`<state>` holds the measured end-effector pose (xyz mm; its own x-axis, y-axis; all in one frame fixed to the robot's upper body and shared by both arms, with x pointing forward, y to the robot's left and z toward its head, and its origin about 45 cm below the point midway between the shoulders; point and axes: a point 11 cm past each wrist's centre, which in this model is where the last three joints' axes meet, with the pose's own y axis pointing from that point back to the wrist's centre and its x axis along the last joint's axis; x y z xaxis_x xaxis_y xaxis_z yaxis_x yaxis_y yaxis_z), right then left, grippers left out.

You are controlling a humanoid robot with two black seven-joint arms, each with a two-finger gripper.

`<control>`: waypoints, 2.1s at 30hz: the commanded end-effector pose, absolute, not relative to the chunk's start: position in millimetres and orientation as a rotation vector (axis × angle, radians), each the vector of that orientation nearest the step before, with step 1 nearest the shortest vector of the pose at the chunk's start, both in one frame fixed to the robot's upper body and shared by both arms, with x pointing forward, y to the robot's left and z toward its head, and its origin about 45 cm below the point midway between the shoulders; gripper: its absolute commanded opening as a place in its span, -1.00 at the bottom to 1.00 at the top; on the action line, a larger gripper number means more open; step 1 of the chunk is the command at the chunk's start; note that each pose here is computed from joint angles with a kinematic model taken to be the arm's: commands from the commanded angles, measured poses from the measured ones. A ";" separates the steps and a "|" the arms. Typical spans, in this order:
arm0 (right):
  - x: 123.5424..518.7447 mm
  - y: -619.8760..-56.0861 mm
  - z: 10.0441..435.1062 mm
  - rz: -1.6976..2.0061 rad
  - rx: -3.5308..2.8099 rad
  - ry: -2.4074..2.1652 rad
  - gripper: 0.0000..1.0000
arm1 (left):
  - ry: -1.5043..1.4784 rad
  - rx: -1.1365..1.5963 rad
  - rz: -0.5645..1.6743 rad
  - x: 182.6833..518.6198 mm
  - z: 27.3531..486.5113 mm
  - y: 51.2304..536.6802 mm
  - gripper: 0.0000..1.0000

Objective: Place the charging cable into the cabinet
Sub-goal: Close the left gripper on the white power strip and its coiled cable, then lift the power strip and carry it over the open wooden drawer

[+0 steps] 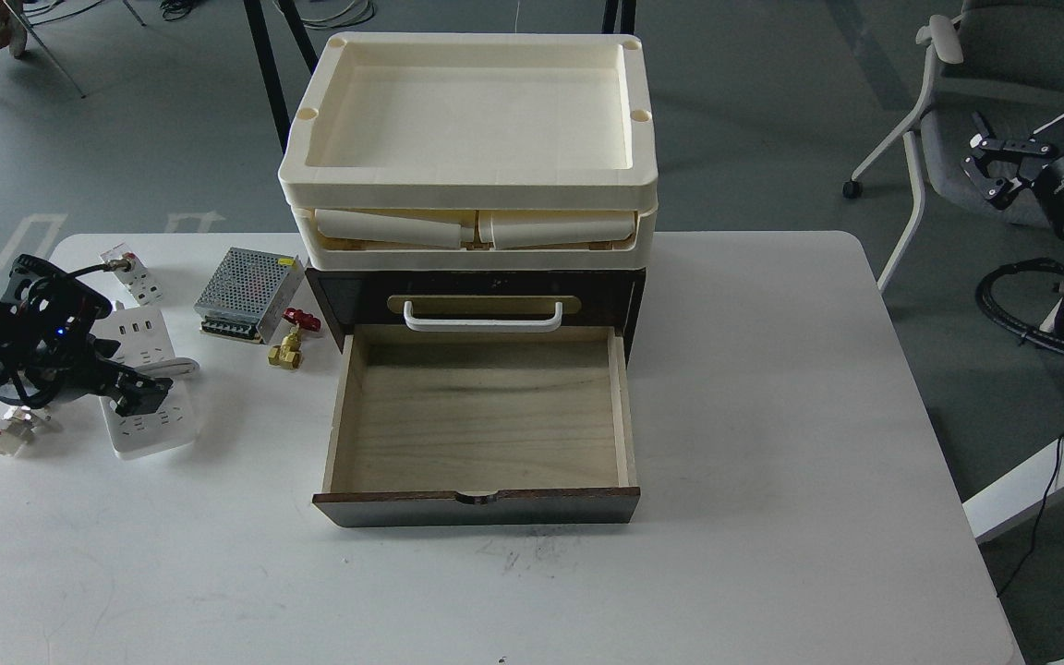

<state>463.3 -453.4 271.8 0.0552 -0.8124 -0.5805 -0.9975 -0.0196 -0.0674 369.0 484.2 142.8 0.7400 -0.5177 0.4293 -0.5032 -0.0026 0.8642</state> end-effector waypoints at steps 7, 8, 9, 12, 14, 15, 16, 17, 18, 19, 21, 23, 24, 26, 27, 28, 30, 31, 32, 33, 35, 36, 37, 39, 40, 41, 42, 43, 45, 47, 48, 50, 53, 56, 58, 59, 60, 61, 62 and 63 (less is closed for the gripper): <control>461.7 -454.2 268.6 0.542 -1.881 1.812 1.00 | -0.837 1.640 -0.032 367.1 139.5 484.1 0.39; 461.6 -454.7 268.5 0.542 -1.880 1.814 1.00 | -0.838 1.637 -0.035 367.2 138.8 482.9 0.33; 461.4 -455.4 268.9 0.540 -1.880 1.815 1.00 | -0.841 1.633 -0.044 367.1 136.5 480.2 0.29; 461.0 -455.6 268.1 0.542 -1.879 1.816 1.00 | -0.871 1.627 -0.059 367.3 133.3 477.8 0.08; 461.0 -455.6 268.1 0.542 -1.879 1.816 1.00 | -0.882 1.646 -0.055 367.1 133.8 485.1 -0.04; 461.0 -455.6 268.1 0.542 -1.879 1.816 1.00 | -0.886 1.654 -0.058 366.6 133.7 488.1 -0.07; 460.7 -455.8 267.4 0.543 -1.879 1.818 1.00 | -0.890 1.662 -0.066 365.7 132.4 490.3 -0.12; 460.3 -456.0 266.7 0.545 -1.879 1.819 1.00 | -0.895 1.666 -0.070 365.5 131.5 491.3 -0.14; 460.3 -456.0 266.7 0.545 -1.879 1.819 1.00 | -0.902 1.672 -0.071 365.6 131.2 493.1 -0.16; 460.0 -455.7 266.1 0.546 -1.880 1.818 1.00 | -0.913 1.677 -0.068 366.1 131.7 495.3 -0.18; 459.9 -456.2 266.0 0.546 -1.878 1.820 1.00 | -0.925 1.685 -0.061 366.7 133.3 499.0 -0.26; 459.9 -456.2 266.0 0.546 -1.878 1.820 1.00 | -0.929 1.686 -0.061 366.7 133.4 499.3 -0.53; 459.9 -456.2 266.0 0.546 -1.878 1.820 1.00 | -0.929 1.686 -0.061 366.7 133.4 499.3 -0.68; 459.9 -456.2 266.0 0.546 -1.878 1.820 1.00 | -0.934 1.684 -0.059 367.2 133.8 499.0 -0.85; 460.1 -455.5 265.6 0.548 -1.879 1.819 1.00 | -0.942 1.681 -0.057 367.8 134.1 498.5 -0.93; 459.9 -456.2 266.0 0.546 -1.878 1.820 1.00 | -0.949 1.679 -0.056 368.2 134.4 498.2 -0.95; 459.9 -456.2 266.0 0.546 -1.878 1.820 1.00 | -0.952 1.676 -0.058 368.7 134.5 497.1 -0.99; 459.6 -456.4 265.3 0.547 -1.878 1.821 1.00 | -0.955 1.675 -0.055 369.1 134.8 496.8 -1.00; 459.2 -456.6 264.6 0.549 -1.878 1.823 1.00 | -0.961 1.672 -0.054 369.9 135.4 496.0 -1.00; 459.2 -456.6 264.5 0.549 -1.878 1.823 1.00 | -0.970 1.668 -0.051 371.1 136.3 494.9 -1.00; 459.2 -456.6 264.5 0.549 -1.878 1.823 1.00 | -0.993 1.662 -0.045 373.8 139.0 493.7 -1.00; 458.8 -456.8 263.8 0.550 -1.877 1.824 1.00 | -1.004 1.662 -0.039 376.7 142.6 493.4 -1.00; 458.5 -457.0 263.1 0.552 -1.877 1.825 1.00 | -1.017 1.663 -0.033 380.2 147.3 493.1 -1.00; 458.5 -457.1 263.4 0.551 -1.876 1.825 1.00 | -1.033 1.662 -0.025 383.2 152.7 493.6 -1.00; 458.1 -457.3 262.7 0.553 -1.876 1.826 1.00 | -1.046 1.661 -0.015 386.3 157.0 493.3 -1.00; 458.1 -457.4 262.7 0.553 -1.874 1.825 1.00 | -1.068 1.664 -0.001 391.7 166.7 494.3 -1.00; 457.8 -458.7 263.4 0.550 -1.875 1.828 1.00 | -1.079 1.676 0.009 394.1 176.7 499.5 -1.00; 457.4 -460.2 264.2 0.547 -1.872 1.831 1.00 | -1.082 1.693 0.020 393.3 186.7 508.6 -1.00; 456.6 -463.1 265.7 0.541 -1.870 1.836 1.00 | -1.092 1.701 0.030 388.7 201.1 519.2 -1.00; 456.4 -464.0 266.3 0.539 -1.868 1.837 1.00 | -1.122 1.689 0.034 384.8 220.5 522.8 -1.00; 455.6 -466.7 267.6 0.533 -1.868 1.843 1.00 | -1.137 1.679 0.031 380.8 232.4 523.5 -1.00; 454.8 -469.7 269.4 0.527 -1.864 1.847 1.00 | -1.134 1.666 0.011 363.9 249.4 527.0 -1.00; 454.4 -471.2 270.1 0.524 -1.863 1.850 1.00 | -1.143 1.639 -0.028 331.2 273.1 527.1 -1.00; 453.6 -473.6 271.8 0.518 -1.863 1.854 1.00 | -1.154 1.581 -0.038 304.6 286.9 514.8 -1.00; 453.4 -472.8 270.2 0.522 -1.865 1.855 1.00 | -1.120 1.524 -0.020 285.5 288.6 504.7 -1.00; 453.8 -472.6 270.9 0.520 -1.866 1.854 1.00 | -1.096 1.487 0.005 276.5 289.5 498.1 -1.00; 453.8 -472.6 270.9 0.520 -1.866 1.854 1.00 | -1.076 1.442 0.028 269.6 289.5 488.6 -1.00; 453.8 -472.6 270.9 0.520 -1.866 1.854 1.00 | -1.055 1.381 0.057 263.1 289.4 475.1 -1.00; 453.8 -472.6 270.9 0.520 -1.866 1.854 1.00 | -1.038 1.323 0.082 257.5 290.6 460.9 -1.00; 453.8 -472.7 271.1 0.520 -1.864 1.853 1.00 | -1.028 1.273 0.098 253.8 291.9 448.0 -1.00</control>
<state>453.5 -472.9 270.6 0.0214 -0.8260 -0.5633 -0.9985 0.0111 -0.0542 269.2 481.9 289.3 0.5598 -0.5566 0.6138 -0.6019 0.2359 0.7629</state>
